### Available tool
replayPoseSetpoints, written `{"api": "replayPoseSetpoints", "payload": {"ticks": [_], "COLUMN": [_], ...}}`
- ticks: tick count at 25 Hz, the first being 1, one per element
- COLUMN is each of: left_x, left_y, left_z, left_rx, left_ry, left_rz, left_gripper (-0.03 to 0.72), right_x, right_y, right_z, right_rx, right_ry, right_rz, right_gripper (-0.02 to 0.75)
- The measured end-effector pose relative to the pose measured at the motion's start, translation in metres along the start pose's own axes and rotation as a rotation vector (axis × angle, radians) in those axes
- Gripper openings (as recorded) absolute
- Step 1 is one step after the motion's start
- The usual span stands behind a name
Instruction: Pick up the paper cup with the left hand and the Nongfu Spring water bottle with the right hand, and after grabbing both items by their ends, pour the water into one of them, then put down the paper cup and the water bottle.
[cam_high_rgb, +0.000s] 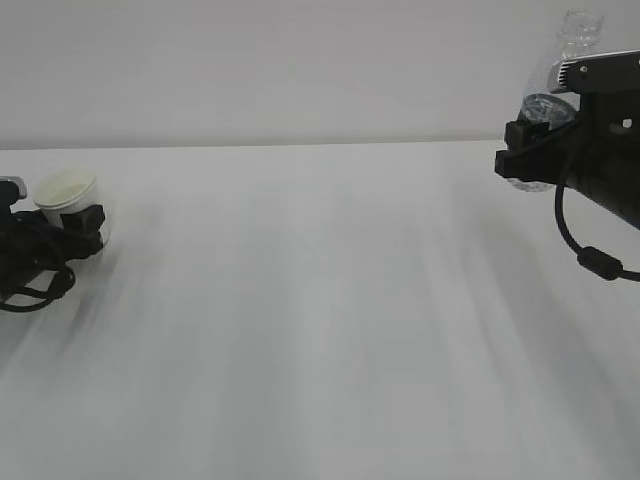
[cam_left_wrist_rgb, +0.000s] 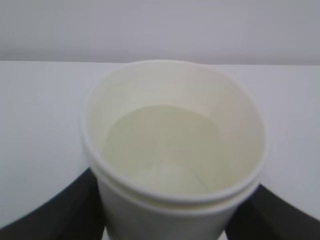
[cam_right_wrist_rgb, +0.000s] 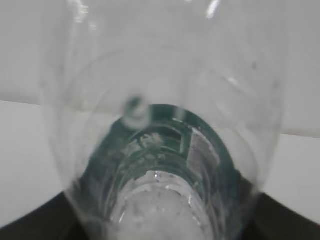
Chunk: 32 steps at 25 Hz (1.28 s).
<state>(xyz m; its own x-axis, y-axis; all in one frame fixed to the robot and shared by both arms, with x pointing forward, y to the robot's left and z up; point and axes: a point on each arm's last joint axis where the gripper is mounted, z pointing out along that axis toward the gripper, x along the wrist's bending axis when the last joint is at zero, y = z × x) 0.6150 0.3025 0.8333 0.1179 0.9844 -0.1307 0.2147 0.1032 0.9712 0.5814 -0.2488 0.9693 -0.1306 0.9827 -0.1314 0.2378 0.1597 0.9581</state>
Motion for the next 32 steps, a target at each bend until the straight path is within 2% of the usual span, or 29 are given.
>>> {"api": "replayPoseSetpoints", "payload": {"ticks": [11, 14, 17, 19, 32], "left_x": [0.000, 0.000, 0.000, 0.000, -0.005], "left_y": [-0.008, -0.008, -0.014, -0.016, 0.014], "left_z": [0.002, 0.002, 0.002, 0.002, -0.012], "left_rx": [-0.023, -0.023, 0.022, 0.031, -0.019], "left_ry": [-0.012, -0.014, -0.013, -0.014, -0.018], "left_rz": [0.000, 0.000, 0.002, 0.002, 0.014], "left_gripper": [0.464, 0.533, 0.613, 0.628, 0.634], "right_x": [0.000, 0.000, 0.000, 0.000, 0.000], "right_y": [0.000, 0.000, 0.000, 0.000, 0.000], "right_z": [0.000, 0.000, 0.000, 0.000, 0.000], "right_rx": [0.000, 0.000, 0.000, 0.000, 0.000], "right_ry": [0.000, 0.000, 0.000, 0.000, 0.000], "right_rz": [0.000, 0.000, 0.000, 0.000, 0.000], "right_gripper": [0.419, 0.419, 0.419, 0.419, 0.418]}}
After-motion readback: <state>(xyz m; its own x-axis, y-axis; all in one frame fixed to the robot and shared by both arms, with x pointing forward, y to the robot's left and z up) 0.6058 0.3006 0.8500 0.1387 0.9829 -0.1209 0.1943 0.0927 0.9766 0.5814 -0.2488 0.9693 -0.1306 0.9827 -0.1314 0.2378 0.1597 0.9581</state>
